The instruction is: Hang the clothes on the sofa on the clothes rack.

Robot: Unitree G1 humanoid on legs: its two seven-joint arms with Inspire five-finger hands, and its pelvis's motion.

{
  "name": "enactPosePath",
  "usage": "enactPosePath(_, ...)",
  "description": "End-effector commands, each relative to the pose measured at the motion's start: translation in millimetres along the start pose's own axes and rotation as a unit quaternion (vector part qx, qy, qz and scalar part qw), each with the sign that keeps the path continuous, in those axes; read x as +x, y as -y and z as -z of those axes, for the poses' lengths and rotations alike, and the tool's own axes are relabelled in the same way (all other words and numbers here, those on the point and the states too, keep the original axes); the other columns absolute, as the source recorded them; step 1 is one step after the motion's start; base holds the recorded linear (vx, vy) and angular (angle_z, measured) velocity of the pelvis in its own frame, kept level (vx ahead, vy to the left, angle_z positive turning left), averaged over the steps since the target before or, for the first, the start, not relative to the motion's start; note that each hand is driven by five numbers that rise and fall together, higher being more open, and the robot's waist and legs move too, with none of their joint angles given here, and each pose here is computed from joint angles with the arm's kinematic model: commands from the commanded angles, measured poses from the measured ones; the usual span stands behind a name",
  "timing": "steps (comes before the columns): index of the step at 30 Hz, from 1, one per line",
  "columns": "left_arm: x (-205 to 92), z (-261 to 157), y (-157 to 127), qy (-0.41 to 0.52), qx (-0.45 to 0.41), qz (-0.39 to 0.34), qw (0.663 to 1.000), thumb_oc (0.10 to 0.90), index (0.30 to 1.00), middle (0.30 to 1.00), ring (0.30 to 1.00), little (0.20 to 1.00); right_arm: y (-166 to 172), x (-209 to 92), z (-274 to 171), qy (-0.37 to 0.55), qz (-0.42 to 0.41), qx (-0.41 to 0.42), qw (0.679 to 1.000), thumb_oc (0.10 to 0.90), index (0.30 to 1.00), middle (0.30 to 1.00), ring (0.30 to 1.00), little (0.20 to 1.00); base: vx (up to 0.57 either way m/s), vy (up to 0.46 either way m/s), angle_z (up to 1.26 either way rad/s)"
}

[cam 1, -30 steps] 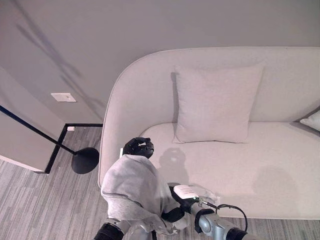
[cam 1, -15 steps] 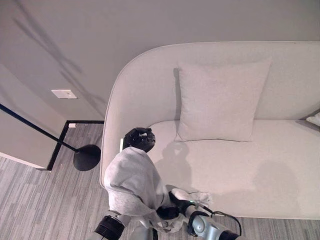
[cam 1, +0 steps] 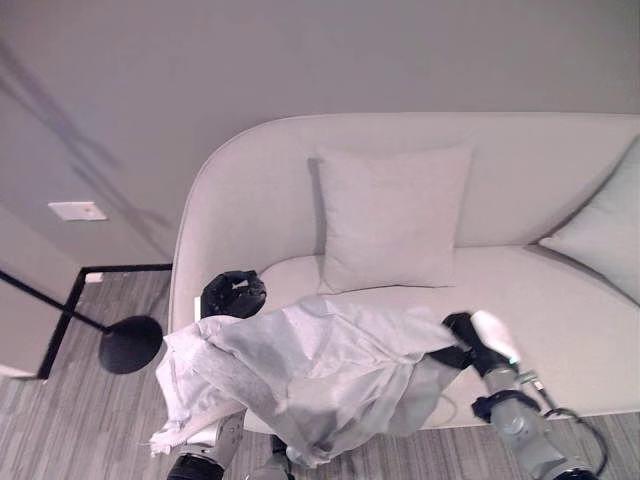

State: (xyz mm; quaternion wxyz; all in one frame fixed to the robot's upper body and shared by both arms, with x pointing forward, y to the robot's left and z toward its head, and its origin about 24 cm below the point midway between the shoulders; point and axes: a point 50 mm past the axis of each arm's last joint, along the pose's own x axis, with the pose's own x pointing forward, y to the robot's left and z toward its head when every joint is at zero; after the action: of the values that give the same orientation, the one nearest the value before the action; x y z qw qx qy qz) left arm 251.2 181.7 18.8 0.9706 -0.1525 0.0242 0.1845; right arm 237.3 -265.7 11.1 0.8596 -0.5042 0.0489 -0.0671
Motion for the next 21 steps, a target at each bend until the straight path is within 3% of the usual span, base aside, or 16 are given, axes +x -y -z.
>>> enactPosePath(1, 10.3, -38.9, 27.2, 0.101, -0.014, 0.075, 0.992, 0.4, 0.3, 0.3, 0.3, 0.3, 61.6, 28.6, -29.2, 0.091, 0.15, -0.054, 0.983, 0.4, 0.3, 0.3, 0.3, 0.3, 0.02, -0.03, -0.03)
enactPosePath(4, 7.6, -34.8, 27.8, 0.093, -0.006, 0.088, 0.992, 0.4, 0.3, 0.3, 0.3, 0.3, 102.5, 36.0, -54.5, 0.143, 0.242, -0.084, 0.956, 0.4, 0.3, 0.3, 0.3, 0.3, 0.02, -0.027, -0.16)
enactPosePath(12, 3.9, -27.8, 22.5, 0.084, 0.026, 0.09, 0.992, 0.413, 0.319, 0.319, 0.319, 0.319, 155.8, 42.0, -103.5, 0.23, 0.351, -0.103, 0.902, 0.4, 0.3, 0.3, 0.3, 0.3, 0.0, -0.001, -0.01)
enactPosePath(13, 3.0, -25.4, 20.2, 0.081, 0.038, 0.091, 0.992, 0.543, 0.514, 0.514, 0.514, 0.514, 164.6, 42.5, -110.6, 0.242, 0.366, -0.104, 0.893, 0.4, 0.3, 0.3, 0.3, 0.3, 0.0, 0.0, 0.0)
enactPosePath(14, 2.3, -22.8, 18.8, 0.077, 0.047, 0.091, 0.992, 0.8, 0.9, 0.9, 0.9, 0.9, 170.2, 43.5, -115.1, 0.247, 0.376, -0.104, 0.887, 0.4, 0.3, 0.3, 0.3, 0.3, 0.0, 0.0, 0.0)
enactPosePath(21, -3.3, -9.8, 2.7, 0.065, 0.116, 0.088, 0.987, 0.8, 0.9, 0.9, 0.9, 0.9, 220.7, 53.1, -134.3, 0.259, 0.447, -0.121, 0.848, 0.4, 0.3, 0.3, 0.3, 0.3, 0.0, -0.002, -0.01)
